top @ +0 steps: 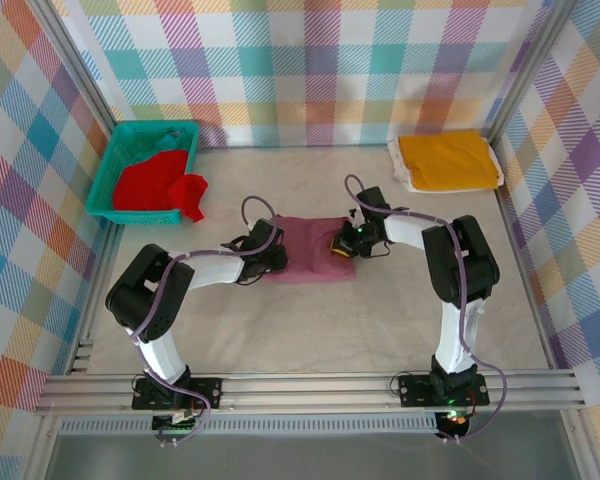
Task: Fold and stack the t-shirts
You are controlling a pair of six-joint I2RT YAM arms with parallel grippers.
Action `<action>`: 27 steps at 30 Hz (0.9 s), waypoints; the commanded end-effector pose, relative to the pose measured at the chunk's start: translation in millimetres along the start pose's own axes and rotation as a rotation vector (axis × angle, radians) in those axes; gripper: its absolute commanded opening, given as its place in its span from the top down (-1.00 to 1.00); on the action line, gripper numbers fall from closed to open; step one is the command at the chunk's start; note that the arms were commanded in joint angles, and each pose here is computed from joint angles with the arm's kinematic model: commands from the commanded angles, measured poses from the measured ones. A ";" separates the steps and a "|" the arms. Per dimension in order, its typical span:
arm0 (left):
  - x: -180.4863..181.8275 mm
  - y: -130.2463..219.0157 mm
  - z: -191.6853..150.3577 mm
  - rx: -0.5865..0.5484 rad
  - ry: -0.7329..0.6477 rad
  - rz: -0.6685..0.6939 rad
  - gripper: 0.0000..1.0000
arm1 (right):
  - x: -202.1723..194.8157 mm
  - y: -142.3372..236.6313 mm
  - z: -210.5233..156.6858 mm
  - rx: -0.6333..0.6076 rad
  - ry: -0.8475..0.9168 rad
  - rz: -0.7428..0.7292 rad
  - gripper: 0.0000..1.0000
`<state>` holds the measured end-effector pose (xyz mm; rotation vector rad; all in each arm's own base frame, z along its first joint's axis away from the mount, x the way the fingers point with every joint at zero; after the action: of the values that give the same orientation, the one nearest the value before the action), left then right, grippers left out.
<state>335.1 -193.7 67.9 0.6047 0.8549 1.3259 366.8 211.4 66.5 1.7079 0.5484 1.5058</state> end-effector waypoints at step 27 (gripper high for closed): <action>-56.7 121.8 64.5 -0.257 -0.169 -0.258 -0.39 | 18.1 162.9 159.3 -0.318 0.396 -0.216 1.00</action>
<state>312.0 -188.3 191.6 0.4364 0.6409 1.2863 496.1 103.9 208.7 1.1156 0.5345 1.7085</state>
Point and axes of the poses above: each hand's point on the last joint's axis, 136 mm out from that joint toward the fingers, its own y axis back along the fingers, its own x axis along the line the jaws close on, z = x × y, the point moved 5 cm from there along y, back along the fingers, and after that the axes turned 4 degrees about -y, right-handed, at the moved point
